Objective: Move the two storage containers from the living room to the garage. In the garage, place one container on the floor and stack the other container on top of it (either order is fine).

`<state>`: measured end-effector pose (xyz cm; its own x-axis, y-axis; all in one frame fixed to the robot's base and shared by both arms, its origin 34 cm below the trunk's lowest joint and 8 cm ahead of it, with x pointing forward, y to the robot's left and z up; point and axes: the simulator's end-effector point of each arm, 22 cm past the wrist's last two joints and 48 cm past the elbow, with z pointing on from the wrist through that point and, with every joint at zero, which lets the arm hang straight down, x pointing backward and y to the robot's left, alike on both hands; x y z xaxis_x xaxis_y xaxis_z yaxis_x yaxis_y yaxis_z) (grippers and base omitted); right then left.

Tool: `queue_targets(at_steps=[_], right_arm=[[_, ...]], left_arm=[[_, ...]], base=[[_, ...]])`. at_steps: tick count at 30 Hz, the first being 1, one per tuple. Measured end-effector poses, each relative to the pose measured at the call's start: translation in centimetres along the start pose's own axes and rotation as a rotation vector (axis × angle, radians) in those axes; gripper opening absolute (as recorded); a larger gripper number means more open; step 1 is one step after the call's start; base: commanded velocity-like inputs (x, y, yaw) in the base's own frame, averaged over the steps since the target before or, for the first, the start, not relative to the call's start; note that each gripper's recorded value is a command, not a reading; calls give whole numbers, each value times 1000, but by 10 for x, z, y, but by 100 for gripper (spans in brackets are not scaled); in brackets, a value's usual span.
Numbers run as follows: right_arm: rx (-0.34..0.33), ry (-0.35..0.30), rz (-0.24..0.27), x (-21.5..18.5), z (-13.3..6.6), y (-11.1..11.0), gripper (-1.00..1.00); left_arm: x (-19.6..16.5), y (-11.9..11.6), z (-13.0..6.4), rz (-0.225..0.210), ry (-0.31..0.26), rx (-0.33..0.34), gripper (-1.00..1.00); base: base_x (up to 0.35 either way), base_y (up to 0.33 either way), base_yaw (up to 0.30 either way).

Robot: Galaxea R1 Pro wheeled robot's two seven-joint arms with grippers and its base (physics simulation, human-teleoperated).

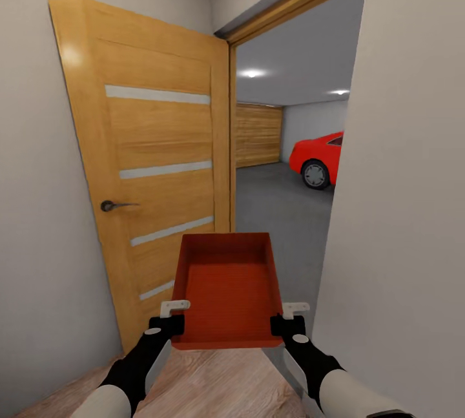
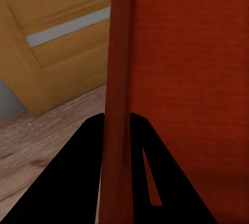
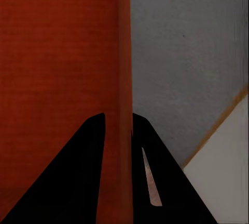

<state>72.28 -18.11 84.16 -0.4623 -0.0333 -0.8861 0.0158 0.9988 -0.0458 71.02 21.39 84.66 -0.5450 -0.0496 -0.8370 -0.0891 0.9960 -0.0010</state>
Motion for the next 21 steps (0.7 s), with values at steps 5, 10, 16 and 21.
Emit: queue_targets(at_steps=[5, 10, 16, 21], right_arm=[[0, 1, 1, 0, 0, 0, -100], [-1, 0, -1, 0, 0, 0, -100], [1, -1, -6, 0, 0, 0, -100], [1, -1, -6, 0, 0, 0, -100]], left_arm=[[0, 0, 0, 1, 1, -1, -100], [0, 0, 0, -2, 0, 1, -100], [1, 1, 0, -5, 0, 3, -100], [2, 0, 0, -5, 0, 3, -100]], base=[[1, 1, -246], [72, 75, -246], [205, 231, -246], [214, 243, -246]])
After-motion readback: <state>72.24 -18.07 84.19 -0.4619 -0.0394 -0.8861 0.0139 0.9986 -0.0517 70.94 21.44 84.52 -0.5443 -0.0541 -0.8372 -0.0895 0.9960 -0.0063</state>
